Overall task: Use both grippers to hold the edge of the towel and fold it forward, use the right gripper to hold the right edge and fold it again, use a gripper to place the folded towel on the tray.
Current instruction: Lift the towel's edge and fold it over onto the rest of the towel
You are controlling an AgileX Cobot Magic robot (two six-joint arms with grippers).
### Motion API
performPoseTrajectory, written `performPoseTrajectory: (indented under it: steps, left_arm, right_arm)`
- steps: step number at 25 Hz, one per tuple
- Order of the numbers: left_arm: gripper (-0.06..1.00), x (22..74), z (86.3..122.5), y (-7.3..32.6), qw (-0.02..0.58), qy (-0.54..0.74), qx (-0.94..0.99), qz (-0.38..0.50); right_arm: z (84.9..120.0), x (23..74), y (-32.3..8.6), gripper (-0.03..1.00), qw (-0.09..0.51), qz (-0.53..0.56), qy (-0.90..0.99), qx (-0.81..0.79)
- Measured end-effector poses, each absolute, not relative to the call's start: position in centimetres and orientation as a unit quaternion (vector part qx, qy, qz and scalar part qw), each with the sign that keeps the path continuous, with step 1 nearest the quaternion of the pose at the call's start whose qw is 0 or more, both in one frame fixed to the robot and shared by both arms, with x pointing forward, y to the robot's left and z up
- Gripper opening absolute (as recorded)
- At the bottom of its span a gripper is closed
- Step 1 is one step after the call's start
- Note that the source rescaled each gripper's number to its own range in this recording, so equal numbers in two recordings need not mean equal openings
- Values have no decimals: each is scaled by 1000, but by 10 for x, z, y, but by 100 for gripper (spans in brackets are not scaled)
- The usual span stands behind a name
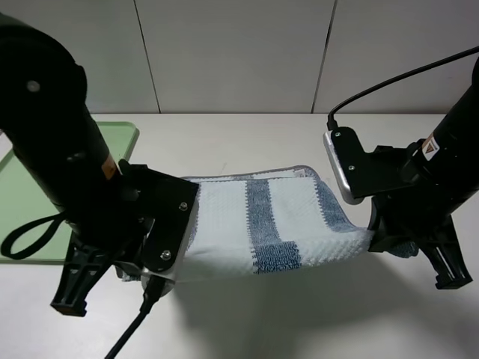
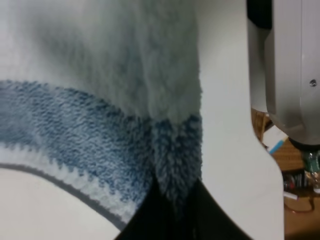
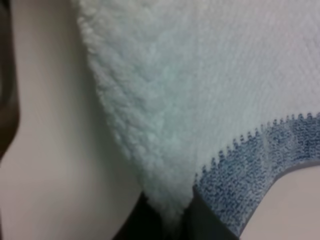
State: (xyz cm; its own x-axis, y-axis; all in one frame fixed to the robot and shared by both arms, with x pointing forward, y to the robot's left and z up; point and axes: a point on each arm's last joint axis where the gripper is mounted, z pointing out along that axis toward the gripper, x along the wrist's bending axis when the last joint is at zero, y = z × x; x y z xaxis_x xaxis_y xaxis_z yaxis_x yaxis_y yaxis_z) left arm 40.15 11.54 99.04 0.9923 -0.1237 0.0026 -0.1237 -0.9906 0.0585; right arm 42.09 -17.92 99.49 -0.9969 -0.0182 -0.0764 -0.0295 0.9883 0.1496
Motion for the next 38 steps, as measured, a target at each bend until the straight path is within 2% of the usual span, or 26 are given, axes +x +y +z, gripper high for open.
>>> performPoseTrajectory:
  steps: [7,16,21,27,38]
  left_arm:
    - [0,395,1011,123,52,-60,996,27]
    - [0,412,1014,124,46,-58,990,121]
    - [0,423,1015,126,62,-44,986,147]
    - [0,436,993,122,43,-39,990,130]
    - [0,462,954,114,27,-23,990,136]
  right_arm:
    - [1004,416,-182,0,46,80,996,-14]
    - [1011,433,-180,0,139,91,986,-27]
    - [1005,439,-178,0,147,81,985,-36]
    - [989,447,-175,0,132,65,988,-41]
    - [976,464,-168,0,167,60,982,-62]
